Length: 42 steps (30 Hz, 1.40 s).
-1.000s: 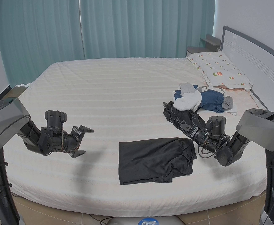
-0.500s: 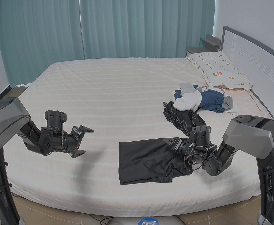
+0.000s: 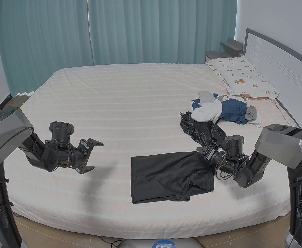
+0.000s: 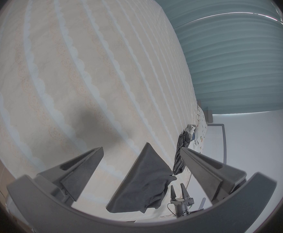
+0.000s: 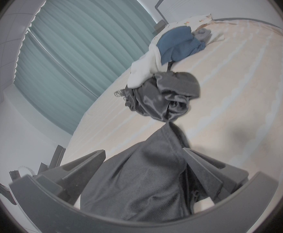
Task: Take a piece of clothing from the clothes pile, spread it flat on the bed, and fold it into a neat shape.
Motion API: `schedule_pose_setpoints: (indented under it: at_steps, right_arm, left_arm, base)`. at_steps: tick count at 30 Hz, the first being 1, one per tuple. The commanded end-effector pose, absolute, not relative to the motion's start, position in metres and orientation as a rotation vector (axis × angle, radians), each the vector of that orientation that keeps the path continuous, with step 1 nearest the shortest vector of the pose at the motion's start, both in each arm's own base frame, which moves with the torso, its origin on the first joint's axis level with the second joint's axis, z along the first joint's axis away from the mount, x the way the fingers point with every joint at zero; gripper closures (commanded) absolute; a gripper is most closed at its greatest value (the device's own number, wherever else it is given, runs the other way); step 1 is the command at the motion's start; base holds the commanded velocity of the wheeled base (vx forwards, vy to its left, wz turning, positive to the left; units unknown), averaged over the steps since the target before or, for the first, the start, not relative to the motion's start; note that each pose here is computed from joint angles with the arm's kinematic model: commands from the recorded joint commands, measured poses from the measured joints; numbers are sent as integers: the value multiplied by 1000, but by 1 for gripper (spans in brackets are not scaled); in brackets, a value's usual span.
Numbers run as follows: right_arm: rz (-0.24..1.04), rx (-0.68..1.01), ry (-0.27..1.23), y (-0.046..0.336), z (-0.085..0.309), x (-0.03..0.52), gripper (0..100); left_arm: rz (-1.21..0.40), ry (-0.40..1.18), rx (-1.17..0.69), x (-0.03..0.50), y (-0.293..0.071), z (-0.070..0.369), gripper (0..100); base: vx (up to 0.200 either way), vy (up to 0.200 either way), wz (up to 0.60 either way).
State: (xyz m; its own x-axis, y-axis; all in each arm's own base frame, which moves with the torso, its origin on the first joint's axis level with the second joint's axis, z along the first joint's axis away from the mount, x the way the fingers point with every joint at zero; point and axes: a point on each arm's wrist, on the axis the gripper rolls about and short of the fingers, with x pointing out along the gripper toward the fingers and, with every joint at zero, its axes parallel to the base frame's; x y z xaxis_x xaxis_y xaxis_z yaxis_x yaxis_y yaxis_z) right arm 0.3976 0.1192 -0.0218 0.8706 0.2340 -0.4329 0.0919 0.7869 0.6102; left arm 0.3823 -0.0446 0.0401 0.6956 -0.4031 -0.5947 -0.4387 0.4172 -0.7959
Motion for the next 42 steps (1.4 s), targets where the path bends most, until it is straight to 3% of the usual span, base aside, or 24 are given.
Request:
schedule_pose_setpoints:
  at_steps: [1,6,15,27,28,42]
  right_arm:
    - [92,673,477,112,8,384,0]
    - [115,623,536,103,15,355,0]
    - [177,616,747,78,-23,310,0]
    - [216,602,777,87,-49,325,0]
    - [218,601,774,87,-49,325,100]
    - [188,609,757,75,-36,314,100]
  left_arm:
    - [27,855,-1181,382,-45,40,0]
    - [27,855,-1181,382,-45,40,0]
    - [28,856,-1181,382,-45,39,0]
    - [28,856,-1181,382,-45,39,0]
    - [28,856,-1181,382,-45,39,0]
    - [28,856,-1181,382,-45,39,0]
  base:
    - [0,0,0]
    - [0,0,0]
    - [0,0,0]
    - [0,0,0]
    - [0,0,0]
    - [0,0,0]
